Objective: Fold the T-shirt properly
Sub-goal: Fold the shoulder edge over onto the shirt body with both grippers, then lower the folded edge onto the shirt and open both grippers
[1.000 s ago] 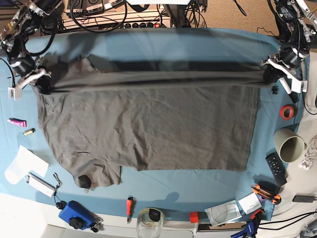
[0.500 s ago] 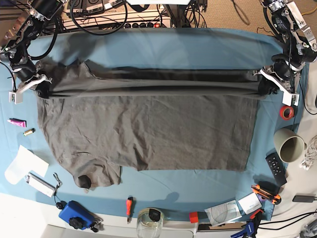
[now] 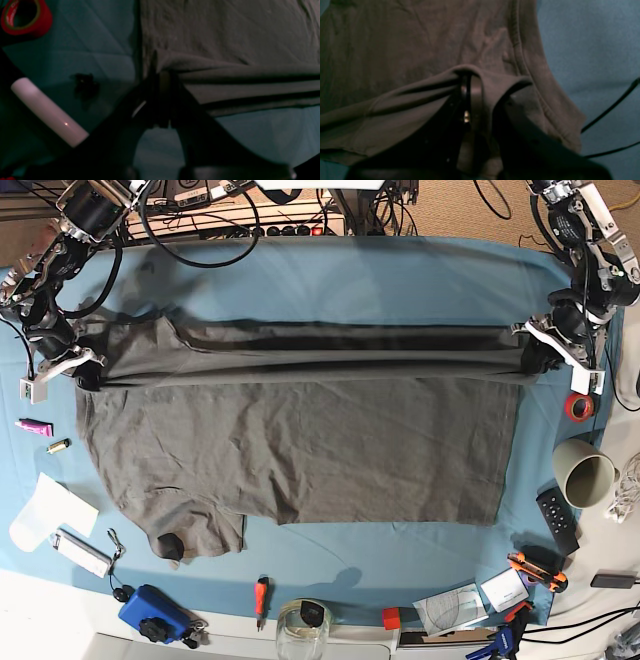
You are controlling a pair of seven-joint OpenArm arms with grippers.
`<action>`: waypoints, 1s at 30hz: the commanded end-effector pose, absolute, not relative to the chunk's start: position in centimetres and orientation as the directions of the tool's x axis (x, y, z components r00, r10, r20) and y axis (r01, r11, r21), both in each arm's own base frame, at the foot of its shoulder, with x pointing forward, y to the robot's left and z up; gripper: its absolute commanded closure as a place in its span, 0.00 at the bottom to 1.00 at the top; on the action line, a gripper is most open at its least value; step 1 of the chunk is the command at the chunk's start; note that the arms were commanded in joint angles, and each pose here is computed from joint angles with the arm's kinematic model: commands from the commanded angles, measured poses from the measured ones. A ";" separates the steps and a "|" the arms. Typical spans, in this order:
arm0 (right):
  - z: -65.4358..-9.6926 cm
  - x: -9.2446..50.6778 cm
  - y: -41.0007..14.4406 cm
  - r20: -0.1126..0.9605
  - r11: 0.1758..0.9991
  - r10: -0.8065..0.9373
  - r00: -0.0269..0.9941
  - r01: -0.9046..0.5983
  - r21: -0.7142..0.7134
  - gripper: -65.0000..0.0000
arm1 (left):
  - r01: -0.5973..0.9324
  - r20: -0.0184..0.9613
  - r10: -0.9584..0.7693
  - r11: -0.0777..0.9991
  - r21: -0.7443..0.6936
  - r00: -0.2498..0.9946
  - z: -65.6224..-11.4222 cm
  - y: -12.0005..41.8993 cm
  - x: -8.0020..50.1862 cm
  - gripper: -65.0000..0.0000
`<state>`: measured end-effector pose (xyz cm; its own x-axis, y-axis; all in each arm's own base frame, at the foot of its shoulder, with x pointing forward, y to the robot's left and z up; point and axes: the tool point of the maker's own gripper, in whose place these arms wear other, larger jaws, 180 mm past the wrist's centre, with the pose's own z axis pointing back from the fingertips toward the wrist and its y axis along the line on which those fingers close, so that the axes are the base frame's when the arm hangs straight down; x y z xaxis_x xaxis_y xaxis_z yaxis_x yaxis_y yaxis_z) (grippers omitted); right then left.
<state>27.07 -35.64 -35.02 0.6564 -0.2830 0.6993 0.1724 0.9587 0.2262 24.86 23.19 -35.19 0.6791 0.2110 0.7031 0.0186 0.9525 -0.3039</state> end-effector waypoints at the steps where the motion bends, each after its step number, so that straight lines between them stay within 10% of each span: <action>1: -33.1 28.0 -37.3 0.749 0.965 -0.261 0.609 0.187 0.184 1.00 | 0.019 0.738 0.198 0.961 -0.275 0.645 -34.1 24.0 25.6 1.00; 30: -33.6 29.0 -37.3 0.749 0.963 -0.266 0.607 0.194 0.185 1.00 | 0.137 0.751 0.021 0.979 -0.148 0.660 -34.8 21.1 29.5 1.00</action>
